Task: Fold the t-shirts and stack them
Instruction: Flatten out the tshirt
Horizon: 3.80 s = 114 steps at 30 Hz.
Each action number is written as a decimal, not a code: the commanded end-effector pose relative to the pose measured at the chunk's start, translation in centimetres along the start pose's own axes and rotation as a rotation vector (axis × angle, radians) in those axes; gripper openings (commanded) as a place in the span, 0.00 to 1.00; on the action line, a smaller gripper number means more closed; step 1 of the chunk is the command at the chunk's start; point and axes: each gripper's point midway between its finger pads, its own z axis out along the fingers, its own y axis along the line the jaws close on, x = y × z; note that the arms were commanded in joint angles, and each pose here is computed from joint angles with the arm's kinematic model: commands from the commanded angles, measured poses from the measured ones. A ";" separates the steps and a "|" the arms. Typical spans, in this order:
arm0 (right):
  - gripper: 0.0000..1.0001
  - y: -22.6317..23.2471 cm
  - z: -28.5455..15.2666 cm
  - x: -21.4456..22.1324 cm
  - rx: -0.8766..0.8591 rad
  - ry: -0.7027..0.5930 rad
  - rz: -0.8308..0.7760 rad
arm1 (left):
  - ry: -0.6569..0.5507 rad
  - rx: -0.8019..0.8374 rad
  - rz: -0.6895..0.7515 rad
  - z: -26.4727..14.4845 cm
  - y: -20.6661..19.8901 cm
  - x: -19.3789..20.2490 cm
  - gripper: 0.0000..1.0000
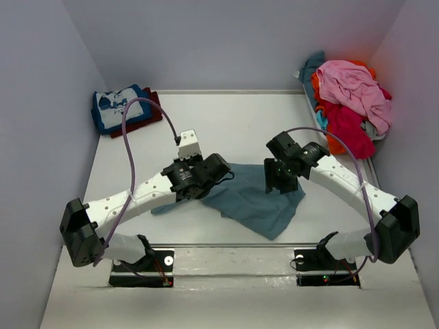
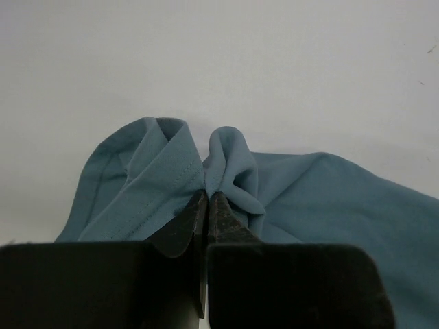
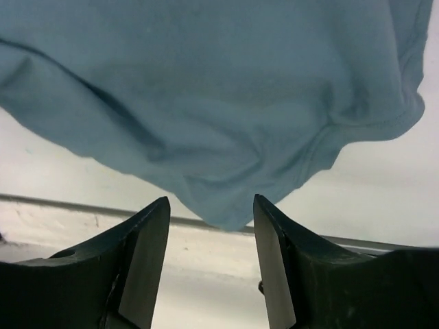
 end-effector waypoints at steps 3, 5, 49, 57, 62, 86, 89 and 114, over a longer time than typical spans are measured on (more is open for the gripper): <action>0.63 -0.2 -1.5 2.0 -0.015 0.076 -0.060 | -0.029 0.022 -0.098 2.3 -2.3 -1.7 0.06; 0.65 -0.1 -1.8 2.1 -0.030 0.073 -0.059 | -0.006 -0.002 -0.080 3.7 -2.1 -1.5 0.06; 0.66 -0.4 5.6 11.2 -0.053 0.551 -0.077 | 0.200 -0.007 -0.002 16.2 -4.0 -1.4 0.06; 0.55 0.1 7.0 11.1 -0.061 0.539 -0.043 | 0.174 -0.004 -0.009 15.9 -3.8 -3.0 0.06; 0.12 0.7 7.4 10.3 -0.070 0.508 -0.021 | 0.172 -0.002 -0.009 15.8 -3.7 -3.0 0.06; 0.07 1.5 -14.3 -9.0 -0.110 -0.461 0.099 | -0.101 -0.047 -0.140 6.3 2.9 -13.5 0.06; 0.07 1.2 -16.2 -9.0 -0.145 -0.515 0.122 | -0.135 -0.058 -0.167 3.9 4.6 -14.5 0.06; 0.07 -6.1 -26.8 -6.0 -0.212 -0.923 0.209 | -0.370 -0.060 -0.350 -6.8 14.4 -15.2 0.06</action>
